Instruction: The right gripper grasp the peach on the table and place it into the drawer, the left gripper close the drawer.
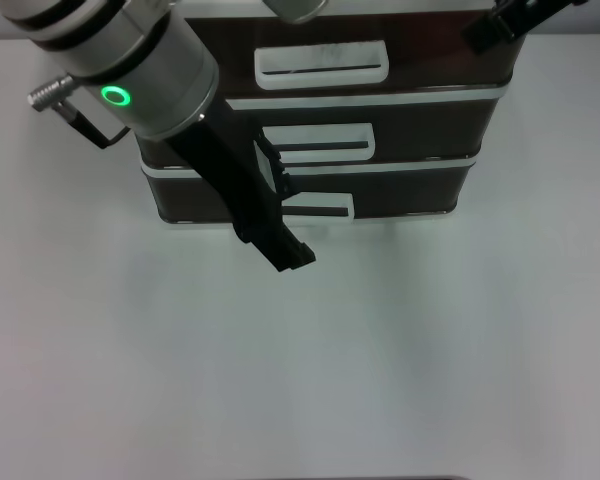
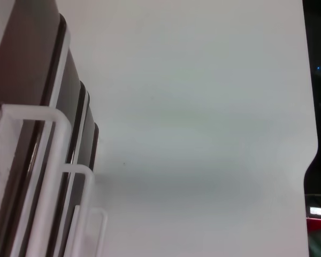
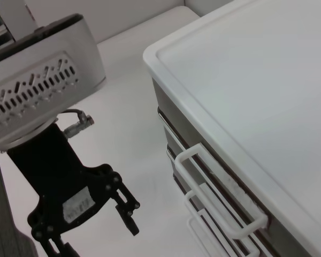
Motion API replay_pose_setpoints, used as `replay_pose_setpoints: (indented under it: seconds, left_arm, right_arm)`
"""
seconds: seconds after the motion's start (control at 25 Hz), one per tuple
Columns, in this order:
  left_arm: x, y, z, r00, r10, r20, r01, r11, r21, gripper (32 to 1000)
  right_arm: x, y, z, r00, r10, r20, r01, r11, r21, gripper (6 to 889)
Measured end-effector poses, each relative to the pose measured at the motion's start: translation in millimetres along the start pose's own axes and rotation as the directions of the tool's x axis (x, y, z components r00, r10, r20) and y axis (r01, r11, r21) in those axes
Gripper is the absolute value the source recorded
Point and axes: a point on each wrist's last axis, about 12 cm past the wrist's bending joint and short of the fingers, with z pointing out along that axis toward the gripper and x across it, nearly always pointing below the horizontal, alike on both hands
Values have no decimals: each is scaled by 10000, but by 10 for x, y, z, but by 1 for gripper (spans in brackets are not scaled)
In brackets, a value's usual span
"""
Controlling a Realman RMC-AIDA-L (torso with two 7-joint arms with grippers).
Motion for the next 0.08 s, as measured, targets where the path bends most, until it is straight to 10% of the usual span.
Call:
replay_pose_setpoints:
  seconds: [0.08]
  left_arm:
    - [-2, -10, -12, 10000, 6, -9, -6, 10000, -10, 802]
  right_arm:
    - [-3, 3, -2, 10000, -20, 11, 20, 10000, 4, 734]
